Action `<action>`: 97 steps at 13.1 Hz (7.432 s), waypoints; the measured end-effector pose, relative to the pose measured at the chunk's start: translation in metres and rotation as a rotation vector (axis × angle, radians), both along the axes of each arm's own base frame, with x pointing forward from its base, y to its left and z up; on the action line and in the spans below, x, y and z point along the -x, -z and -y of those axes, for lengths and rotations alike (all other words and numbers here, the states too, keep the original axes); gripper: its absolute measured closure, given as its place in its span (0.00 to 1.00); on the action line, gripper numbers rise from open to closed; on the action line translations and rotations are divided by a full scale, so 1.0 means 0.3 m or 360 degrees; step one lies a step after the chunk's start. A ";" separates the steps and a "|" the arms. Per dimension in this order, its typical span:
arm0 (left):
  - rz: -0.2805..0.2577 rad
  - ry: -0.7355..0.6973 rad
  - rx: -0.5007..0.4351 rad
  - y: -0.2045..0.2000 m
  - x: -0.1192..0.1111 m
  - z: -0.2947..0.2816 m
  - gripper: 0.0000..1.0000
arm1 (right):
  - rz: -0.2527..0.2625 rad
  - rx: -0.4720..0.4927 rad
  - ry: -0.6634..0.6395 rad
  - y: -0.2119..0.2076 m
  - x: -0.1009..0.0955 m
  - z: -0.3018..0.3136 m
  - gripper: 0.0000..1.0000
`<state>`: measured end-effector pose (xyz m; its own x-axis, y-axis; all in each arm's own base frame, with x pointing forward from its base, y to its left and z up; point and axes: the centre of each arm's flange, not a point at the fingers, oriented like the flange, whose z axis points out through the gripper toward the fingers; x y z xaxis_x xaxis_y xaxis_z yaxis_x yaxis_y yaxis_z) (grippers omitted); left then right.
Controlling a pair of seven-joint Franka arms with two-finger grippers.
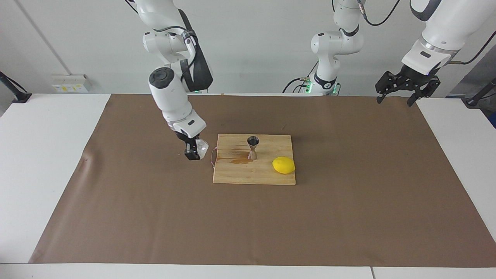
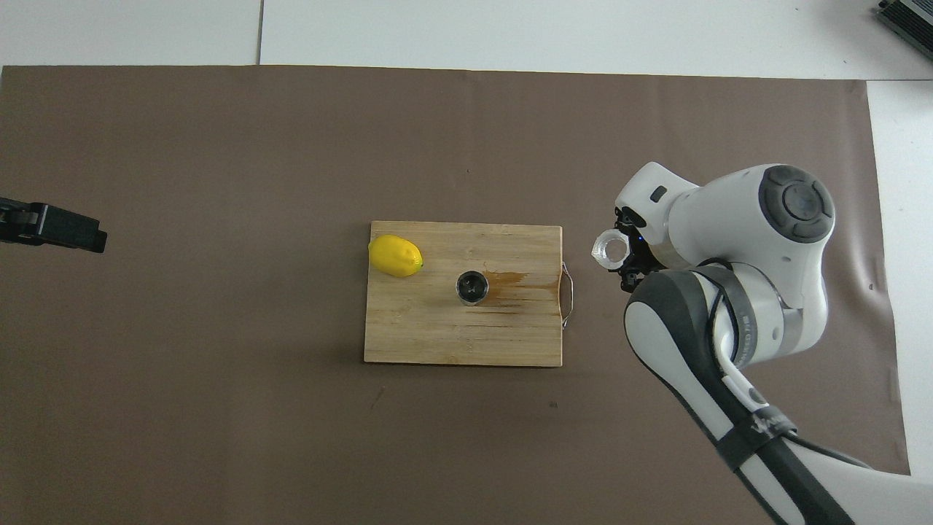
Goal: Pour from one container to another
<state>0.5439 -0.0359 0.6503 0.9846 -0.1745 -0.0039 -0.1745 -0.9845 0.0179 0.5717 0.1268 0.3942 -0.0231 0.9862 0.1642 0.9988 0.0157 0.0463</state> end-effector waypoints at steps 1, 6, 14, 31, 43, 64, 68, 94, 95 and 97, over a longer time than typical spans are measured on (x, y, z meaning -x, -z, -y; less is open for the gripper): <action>0.0000 0.0001 0.0000 0.000 0.000 0.001 0.00 | -0.0030 -0.0038 0.0007 0.033 0.005 0.060 0.48; 0.0000 0.0007 0.0000 0.000 0.000 0.008 0.00 | -0.0097 -0.0230 0.0023 0.165 0.052 0.337 0.48; -0.0008 0.0007 0.0000 0.009 -0.005 0.008 0.00 | -0.0097 -0.0365 0.0063 0.326 0.165 0.556 0.48; -0.0013 0.0007 0.0000 0.015 -0.008 0.009 0.00 | -0.0120 -0.0375 0.0070 0.360 0.208 0.591 0.00; -0.0014 0.0007 0.0000 0.016 -0.008 0.009 0.00 | -0.0183 -0.0118 0.0724 -0.064 0.184 0.474 0.00; -0.0012 0.0007 0.0001 0.015 -0.009 0.009 0.00 | -0.0207 0.0065 0.2726 -0.787 0.104 0.373 0.00; -0.0012 0.0003 0.0001 0.015 -0.009 0.009 0.00 | -0.0250 0.0115 0.2724 -0.759 0.102 0.373 0.00; -0.0012 -0.0019 0.0000 0.015 -0.009 0.011 0.00 | -0.0282 0.0247 0.2771 -0.726 0.123 0.400 0.00; -0.0012 -0.0020 0.0000 0.015 -0.009 0.011 0.00 | -0.0282 0.0248 0.2770 -0.724 0.124 0.399 0.00; -0.0012 -0.0020 0.0000 0.015 -0.009 0.011 0.00 | -0.0283 0.0248 0.2768 -0.724 0.124 0.397 0.00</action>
